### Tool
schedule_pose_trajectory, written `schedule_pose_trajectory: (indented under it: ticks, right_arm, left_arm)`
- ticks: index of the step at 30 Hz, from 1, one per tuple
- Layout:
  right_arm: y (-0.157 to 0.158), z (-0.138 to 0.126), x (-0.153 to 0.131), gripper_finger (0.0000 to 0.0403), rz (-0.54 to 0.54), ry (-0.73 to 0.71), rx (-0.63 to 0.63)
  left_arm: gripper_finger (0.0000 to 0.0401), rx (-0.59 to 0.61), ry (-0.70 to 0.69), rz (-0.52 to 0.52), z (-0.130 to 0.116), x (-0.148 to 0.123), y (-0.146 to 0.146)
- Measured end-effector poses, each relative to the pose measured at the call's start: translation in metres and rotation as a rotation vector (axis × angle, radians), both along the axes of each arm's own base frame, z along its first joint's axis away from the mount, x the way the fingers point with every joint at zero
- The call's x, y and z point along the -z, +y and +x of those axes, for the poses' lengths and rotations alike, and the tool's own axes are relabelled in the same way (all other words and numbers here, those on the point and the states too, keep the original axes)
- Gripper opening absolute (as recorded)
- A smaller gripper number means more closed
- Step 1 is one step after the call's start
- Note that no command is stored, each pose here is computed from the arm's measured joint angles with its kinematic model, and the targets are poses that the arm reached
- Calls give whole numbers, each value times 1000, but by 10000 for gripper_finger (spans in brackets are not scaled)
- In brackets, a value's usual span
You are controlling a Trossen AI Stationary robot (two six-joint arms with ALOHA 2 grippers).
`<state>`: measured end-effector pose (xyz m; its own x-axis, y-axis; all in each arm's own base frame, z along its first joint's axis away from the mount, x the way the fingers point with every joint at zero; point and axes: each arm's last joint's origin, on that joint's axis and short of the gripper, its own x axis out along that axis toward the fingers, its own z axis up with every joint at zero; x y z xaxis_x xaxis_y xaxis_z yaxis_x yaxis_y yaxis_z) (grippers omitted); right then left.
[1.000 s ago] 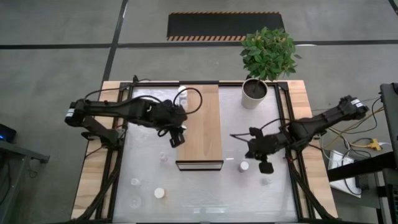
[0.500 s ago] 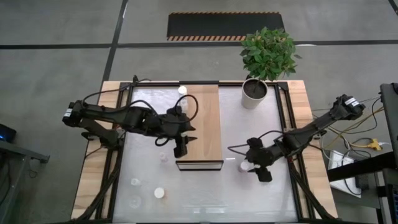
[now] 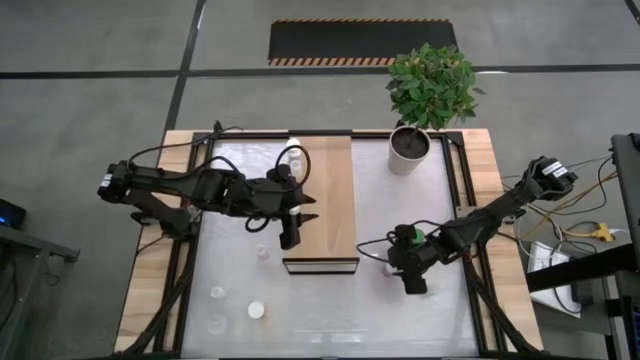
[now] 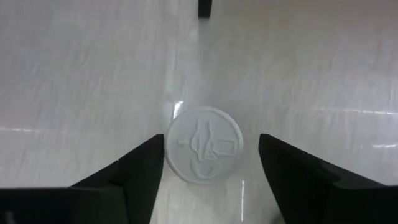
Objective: Pick and place medicine bottles onto shelf by color
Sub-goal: Put the pink pill bottle on the shelf
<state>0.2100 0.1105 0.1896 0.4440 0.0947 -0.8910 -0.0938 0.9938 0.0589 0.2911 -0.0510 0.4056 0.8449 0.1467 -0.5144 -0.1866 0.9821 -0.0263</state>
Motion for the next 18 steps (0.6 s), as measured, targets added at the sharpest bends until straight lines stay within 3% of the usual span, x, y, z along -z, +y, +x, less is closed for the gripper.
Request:
schedule_pose_trajectory:
  ticks: [10, 14, 18]
  right_arm:
    - [0, 0, -1, 162, 3, -9, 4]
    - [0, -1, -7, 164, 21, -5, 12]
    - [1, 0, -34, 182, 63, -18, 37]
  left_arm:
    - [151, 13, 17, 28, 0, 3, 0]
    - [151, 34, 28, 60, 0, 5, -2]
    - [151, 54, 53, 87, 0, 13, -6]
